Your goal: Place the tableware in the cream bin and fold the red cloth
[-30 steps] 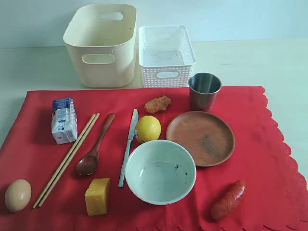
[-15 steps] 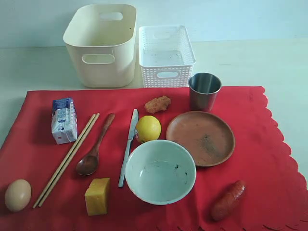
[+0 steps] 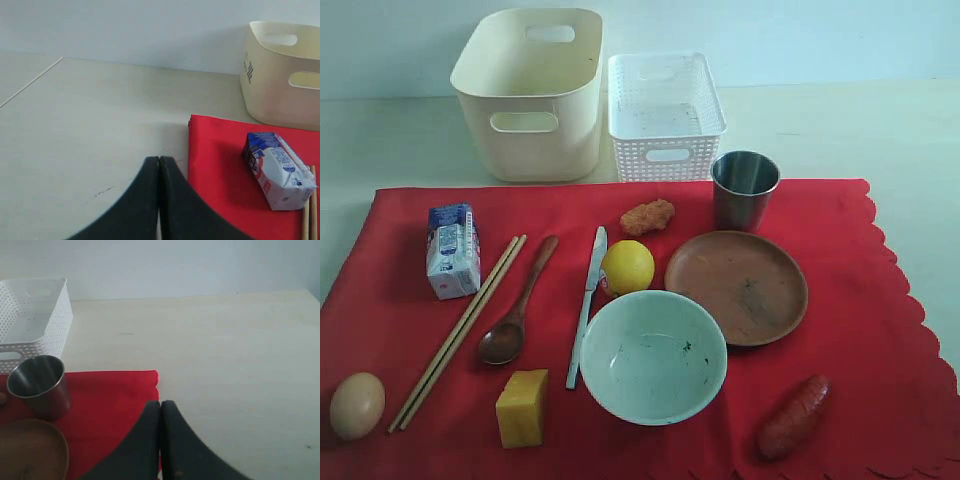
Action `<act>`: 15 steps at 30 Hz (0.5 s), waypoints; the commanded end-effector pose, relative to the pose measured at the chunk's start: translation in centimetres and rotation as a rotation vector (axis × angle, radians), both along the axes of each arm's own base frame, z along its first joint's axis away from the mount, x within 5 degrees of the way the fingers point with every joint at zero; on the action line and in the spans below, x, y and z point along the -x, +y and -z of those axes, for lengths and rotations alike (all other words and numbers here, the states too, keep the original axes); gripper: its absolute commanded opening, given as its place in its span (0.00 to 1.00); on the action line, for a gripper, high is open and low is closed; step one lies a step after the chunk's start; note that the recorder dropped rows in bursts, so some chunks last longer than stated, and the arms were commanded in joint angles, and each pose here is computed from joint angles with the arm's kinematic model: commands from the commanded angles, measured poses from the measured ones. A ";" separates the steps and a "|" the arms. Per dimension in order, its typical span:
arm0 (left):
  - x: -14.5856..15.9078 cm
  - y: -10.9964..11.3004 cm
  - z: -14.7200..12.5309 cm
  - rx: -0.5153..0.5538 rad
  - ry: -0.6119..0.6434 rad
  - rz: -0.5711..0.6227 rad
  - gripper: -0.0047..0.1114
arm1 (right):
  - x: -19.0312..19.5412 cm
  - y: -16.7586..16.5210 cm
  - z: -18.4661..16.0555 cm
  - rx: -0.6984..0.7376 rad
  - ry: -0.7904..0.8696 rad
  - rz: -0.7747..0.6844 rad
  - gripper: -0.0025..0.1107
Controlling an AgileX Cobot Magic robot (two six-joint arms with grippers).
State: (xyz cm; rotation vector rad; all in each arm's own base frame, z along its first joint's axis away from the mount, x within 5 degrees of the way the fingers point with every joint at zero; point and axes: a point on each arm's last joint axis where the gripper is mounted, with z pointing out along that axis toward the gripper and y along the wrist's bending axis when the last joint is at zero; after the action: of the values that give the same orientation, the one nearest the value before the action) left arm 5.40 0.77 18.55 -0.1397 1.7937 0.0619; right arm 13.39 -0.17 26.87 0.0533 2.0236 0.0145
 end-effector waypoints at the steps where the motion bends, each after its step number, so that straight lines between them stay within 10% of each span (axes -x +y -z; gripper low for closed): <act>1: 0.0 0.0 0.0 0.001 -0.004 0.002 0.04 | -0.1 -0.1 -0.4 0.012 -0.021 0.000 0.02; 15: 0.0 -0.3 0.0 0.001 -0.004 0.054 0.04 | 0.0 0.2 0.8 -0.065 0.106 0.011 0.02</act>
State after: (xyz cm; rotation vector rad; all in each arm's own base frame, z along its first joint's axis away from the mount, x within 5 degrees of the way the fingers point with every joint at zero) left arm 5.43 0.50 18.55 -0.0959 1.7962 0.0271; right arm 13.35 -0.03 26.42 0.0944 2.0723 0.0595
